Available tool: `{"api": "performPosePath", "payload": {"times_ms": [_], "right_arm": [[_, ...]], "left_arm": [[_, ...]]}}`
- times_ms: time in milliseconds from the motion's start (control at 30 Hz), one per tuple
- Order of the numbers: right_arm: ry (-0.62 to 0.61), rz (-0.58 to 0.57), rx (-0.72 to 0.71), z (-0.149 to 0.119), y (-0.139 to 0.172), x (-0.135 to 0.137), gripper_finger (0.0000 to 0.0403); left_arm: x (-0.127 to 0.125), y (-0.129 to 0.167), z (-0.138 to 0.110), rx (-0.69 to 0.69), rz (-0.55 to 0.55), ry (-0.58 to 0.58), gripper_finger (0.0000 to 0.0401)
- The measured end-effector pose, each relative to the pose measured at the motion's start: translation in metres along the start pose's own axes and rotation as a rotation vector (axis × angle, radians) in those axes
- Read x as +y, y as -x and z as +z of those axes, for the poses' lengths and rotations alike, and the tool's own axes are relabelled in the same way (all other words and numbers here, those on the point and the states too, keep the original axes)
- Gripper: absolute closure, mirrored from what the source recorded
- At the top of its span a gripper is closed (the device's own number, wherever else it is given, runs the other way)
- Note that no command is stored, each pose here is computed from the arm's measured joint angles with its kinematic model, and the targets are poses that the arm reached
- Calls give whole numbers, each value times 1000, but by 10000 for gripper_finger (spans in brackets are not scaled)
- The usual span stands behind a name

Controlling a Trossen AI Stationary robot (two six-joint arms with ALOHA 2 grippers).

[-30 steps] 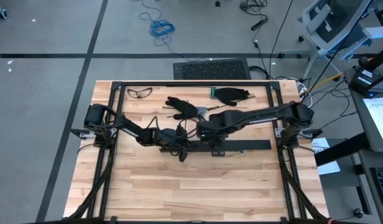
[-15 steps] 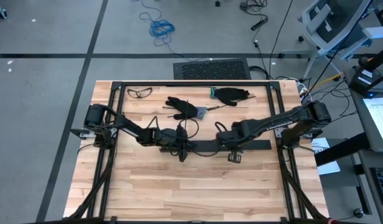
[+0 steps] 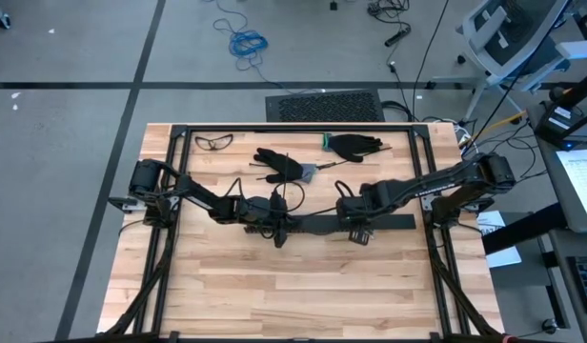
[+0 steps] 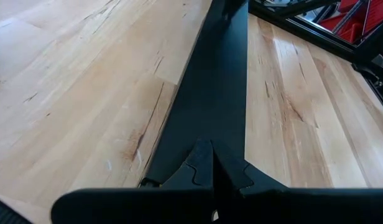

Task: Ziptie cables
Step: Insert the black cover of the black cable duct

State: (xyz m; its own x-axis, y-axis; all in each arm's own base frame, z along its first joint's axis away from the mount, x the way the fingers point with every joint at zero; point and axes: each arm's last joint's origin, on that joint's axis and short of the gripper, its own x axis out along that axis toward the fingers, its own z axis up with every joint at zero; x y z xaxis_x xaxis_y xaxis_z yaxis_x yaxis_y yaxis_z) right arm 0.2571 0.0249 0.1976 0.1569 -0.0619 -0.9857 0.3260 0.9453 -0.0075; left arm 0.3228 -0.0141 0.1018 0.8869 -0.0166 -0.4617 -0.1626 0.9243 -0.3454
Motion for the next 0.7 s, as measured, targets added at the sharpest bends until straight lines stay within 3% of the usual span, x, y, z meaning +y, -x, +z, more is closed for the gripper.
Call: {"api": "performPosePath", "payload": {"times_ms": [333,500,700], "right_arm": [[-26,25,-40,0,-2,0,403],[-35,45,-108,6,18,0,403],[-85,-59,-226,13,33,-10,403]], "left_arm": [[0,0,0,-1,-1,0,401],[0,0,0,-1,0,-1,401],[-2,1,4,-31,-52,0,401]]}}
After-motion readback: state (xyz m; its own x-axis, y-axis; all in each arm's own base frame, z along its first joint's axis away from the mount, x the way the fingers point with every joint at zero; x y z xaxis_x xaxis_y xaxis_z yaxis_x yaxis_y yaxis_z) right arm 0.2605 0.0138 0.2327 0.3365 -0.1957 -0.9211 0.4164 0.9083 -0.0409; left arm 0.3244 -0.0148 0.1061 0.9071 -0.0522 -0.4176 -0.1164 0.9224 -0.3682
